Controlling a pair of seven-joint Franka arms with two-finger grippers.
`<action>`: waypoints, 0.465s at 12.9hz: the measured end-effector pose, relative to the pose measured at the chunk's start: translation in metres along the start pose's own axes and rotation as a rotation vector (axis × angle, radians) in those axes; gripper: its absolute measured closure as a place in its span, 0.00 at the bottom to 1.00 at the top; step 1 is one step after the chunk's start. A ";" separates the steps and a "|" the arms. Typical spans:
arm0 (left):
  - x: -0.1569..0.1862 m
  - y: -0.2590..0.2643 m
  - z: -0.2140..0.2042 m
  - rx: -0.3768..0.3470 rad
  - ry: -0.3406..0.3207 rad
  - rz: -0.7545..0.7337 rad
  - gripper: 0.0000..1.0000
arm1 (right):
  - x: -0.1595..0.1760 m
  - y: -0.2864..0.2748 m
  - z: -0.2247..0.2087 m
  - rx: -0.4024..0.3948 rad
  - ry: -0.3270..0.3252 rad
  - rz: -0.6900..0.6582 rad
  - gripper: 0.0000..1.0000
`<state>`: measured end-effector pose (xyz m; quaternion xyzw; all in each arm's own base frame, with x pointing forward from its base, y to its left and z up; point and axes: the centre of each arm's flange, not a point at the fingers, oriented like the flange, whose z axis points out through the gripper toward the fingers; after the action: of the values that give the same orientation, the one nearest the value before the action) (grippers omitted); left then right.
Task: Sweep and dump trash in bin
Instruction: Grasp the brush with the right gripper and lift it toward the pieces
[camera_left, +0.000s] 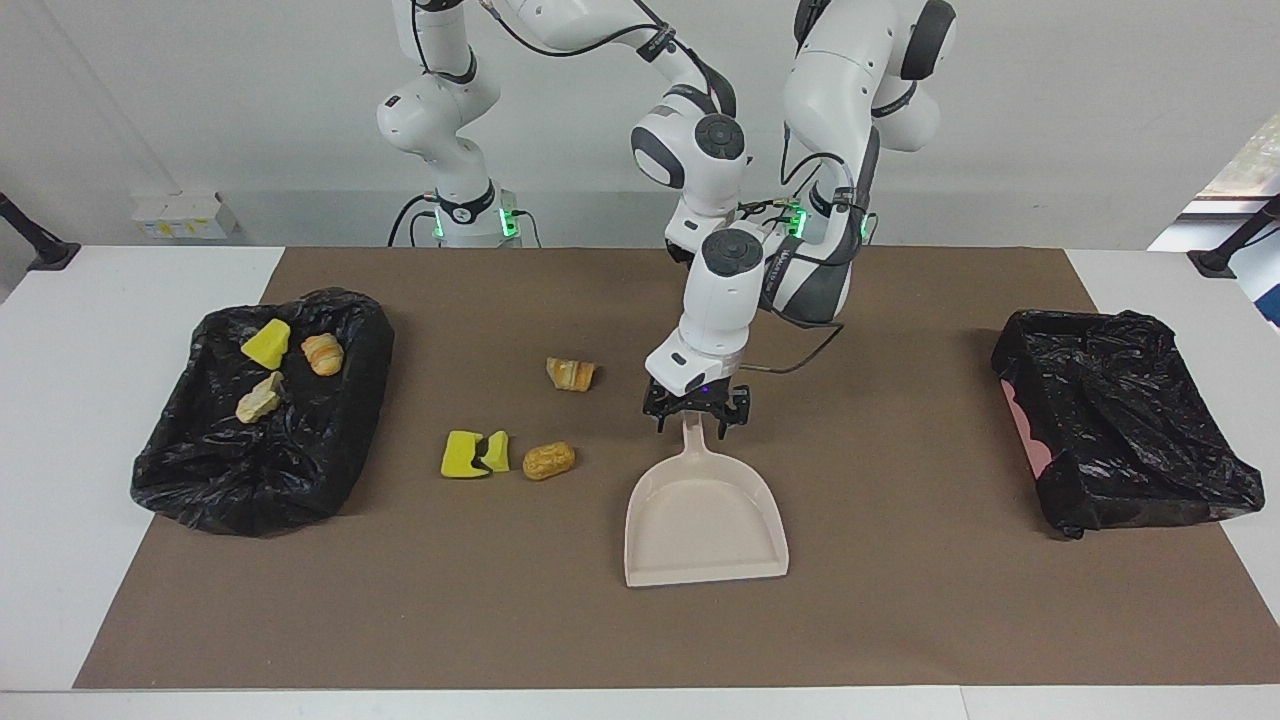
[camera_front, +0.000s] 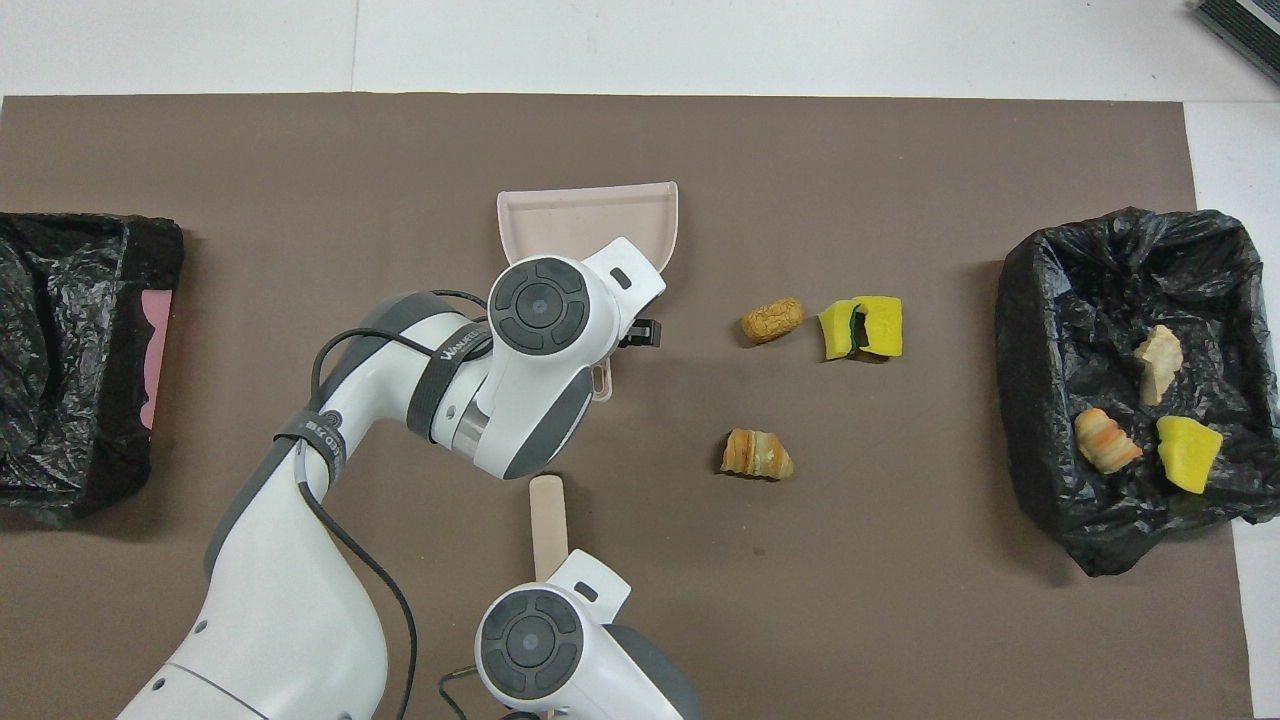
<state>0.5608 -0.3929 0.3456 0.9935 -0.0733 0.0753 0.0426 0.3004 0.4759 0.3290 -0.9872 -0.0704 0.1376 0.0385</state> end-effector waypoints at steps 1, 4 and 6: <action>0.003 -0.003 -0.002 0.001 0.005 -0.006 0.00 | 0.000 0.001 0.000 0.005 -0.009 0.008 0.74; 0.004 -0.005 -0.003 0.003 0.009 -0.020 0.43 | 0.002 0.012 -0.004 -0.014 -0.044 0.035 0.74; 0.007 -0.006 -0.006 0.009 0.019 -0.016 0.68 | 0.014 0.038 -0.026 -0.019 -0.072 0.088 0.74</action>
<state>0.5673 -0.3869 0.3519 0.9935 -0.0647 0.0845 0.0393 0.3260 0.4390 0.3463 -0.9841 -0.0293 0.1739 0.0202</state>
